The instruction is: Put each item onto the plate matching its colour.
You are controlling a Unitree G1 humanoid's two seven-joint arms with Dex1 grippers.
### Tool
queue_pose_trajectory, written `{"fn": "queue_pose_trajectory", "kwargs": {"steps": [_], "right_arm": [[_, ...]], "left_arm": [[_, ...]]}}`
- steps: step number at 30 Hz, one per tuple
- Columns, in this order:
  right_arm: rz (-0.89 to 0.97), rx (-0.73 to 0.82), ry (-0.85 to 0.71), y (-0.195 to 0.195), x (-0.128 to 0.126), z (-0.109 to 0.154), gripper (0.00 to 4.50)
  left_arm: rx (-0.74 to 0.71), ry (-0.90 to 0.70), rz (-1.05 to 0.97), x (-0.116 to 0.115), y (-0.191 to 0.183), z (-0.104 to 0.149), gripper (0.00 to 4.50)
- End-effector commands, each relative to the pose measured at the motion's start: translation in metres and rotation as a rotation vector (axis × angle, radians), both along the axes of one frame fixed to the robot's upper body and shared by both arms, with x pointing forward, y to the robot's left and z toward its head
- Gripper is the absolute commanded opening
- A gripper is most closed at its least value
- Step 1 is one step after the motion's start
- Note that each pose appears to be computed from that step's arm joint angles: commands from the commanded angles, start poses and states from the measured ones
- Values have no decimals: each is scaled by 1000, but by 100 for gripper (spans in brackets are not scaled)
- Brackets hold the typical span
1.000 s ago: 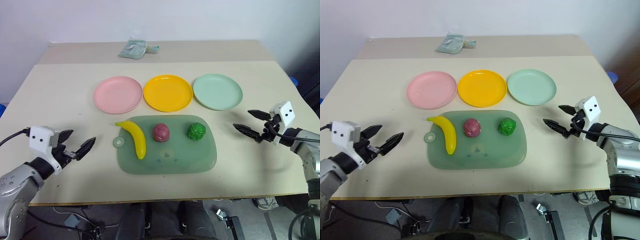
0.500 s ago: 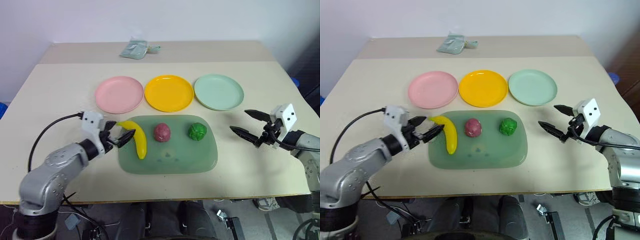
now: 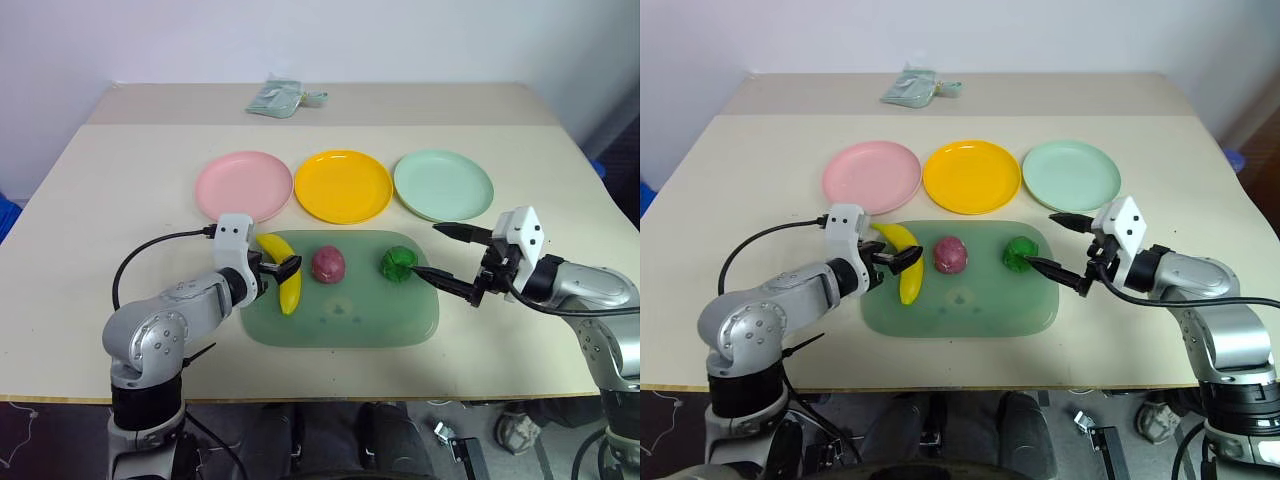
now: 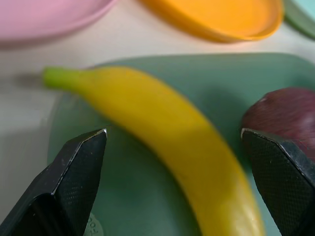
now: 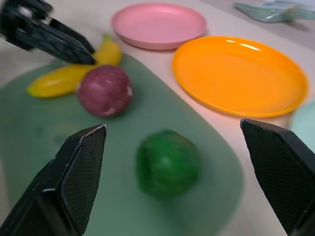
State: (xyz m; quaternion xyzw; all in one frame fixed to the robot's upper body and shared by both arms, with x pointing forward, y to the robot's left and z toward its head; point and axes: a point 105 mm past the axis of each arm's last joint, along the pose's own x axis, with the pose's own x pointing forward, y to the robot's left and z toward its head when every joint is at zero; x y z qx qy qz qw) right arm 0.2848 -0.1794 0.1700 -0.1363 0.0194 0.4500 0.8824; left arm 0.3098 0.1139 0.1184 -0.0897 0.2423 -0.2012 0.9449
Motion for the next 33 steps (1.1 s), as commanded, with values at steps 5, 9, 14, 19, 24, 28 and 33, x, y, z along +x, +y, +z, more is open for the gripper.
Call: {"fn": "queue_pose_trajectory", "kwargs": {"steps": [5, 9, 14, 19, 24, 28, 33], "right_arm": [[21, 20, -39, 18, -5, 15, 446], [21, 25, -44, 23, -4, 19, 450], [15, 31, -50, 24, -4, 22, 450], [9, 33, -57, 21, -2, 23, 450], [-1, 36, -62, 16, -1, 24, 450], [-15, 44, -74, 12, 3, 28, 450], [-9, 38, -87, 15, 7, 28, 450]], "left_arm": [[42, 24, 22, 10, -7, -3, 450], [47, 34, 35, 11, -6, -5, 318], [51, 52, 77, 13, 0, -8, 125], [61, -8, 105, 21, 6, 5, 125], [30, -210, 42, 30, -1, 50, 125], [25, -270, -49, 49, -19, 70, 125], [65, -273, -172, 104, -66, 76, 125]]}}
